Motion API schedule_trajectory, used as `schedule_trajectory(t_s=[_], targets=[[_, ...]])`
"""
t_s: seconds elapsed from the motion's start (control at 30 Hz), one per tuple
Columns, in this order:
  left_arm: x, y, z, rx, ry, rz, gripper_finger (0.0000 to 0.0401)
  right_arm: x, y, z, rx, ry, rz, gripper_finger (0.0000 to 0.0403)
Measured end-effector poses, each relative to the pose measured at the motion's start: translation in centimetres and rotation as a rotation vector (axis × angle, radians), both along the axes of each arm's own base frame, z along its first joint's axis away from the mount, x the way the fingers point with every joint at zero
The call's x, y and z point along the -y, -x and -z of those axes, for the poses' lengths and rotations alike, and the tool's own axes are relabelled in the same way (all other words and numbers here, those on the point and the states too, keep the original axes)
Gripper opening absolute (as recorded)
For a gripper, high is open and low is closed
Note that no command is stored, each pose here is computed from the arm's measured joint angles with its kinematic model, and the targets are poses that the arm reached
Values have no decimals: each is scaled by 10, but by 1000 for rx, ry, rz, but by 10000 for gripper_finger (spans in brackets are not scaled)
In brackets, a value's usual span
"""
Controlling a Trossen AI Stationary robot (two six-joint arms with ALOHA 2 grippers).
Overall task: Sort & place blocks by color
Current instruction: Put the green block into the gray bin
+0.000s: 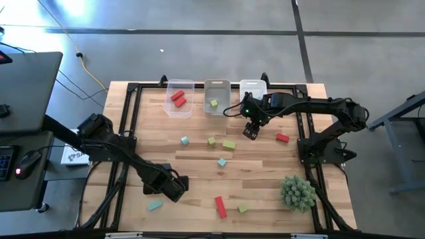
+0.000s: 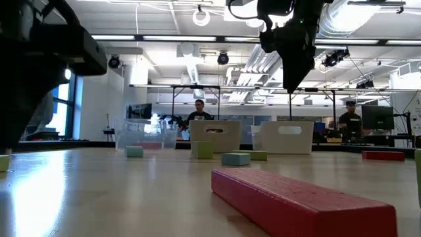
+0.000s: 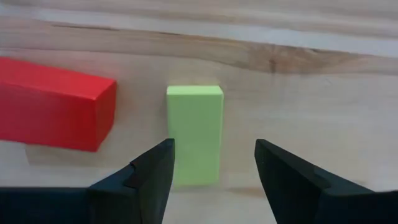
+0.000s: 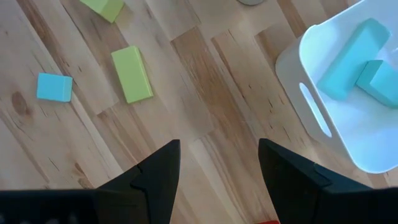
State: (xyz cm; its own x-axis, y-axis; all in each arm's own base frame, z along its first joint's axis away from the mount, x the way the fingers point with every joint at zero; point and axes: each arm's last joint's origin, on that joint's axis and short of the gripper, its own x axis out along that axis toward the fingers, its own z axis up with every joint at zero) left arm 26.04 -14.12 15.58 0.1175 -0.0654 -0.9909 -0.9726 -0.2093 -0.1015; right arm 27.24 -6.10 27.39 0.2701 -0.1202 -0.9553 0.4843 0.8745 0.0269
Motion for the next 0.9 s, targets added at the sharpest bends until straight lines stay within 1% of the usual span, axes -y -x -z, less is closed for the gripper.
schedule_trajectory(t_s=[0.13,0.57,0.67,0.9], targets=[[-3,-3,6,-38,15,-13,212,0,0,0,0,0,0,204],[-5,-2,8,-50,-13,-11,212,0,0,0,1,0,0,204],[-5,-3,13,-66,-20,-11,211,0,0,0,1,0,0,204],[-2,-8,24,-70,-13,34,210,0,0,0,2,0,3,204]])
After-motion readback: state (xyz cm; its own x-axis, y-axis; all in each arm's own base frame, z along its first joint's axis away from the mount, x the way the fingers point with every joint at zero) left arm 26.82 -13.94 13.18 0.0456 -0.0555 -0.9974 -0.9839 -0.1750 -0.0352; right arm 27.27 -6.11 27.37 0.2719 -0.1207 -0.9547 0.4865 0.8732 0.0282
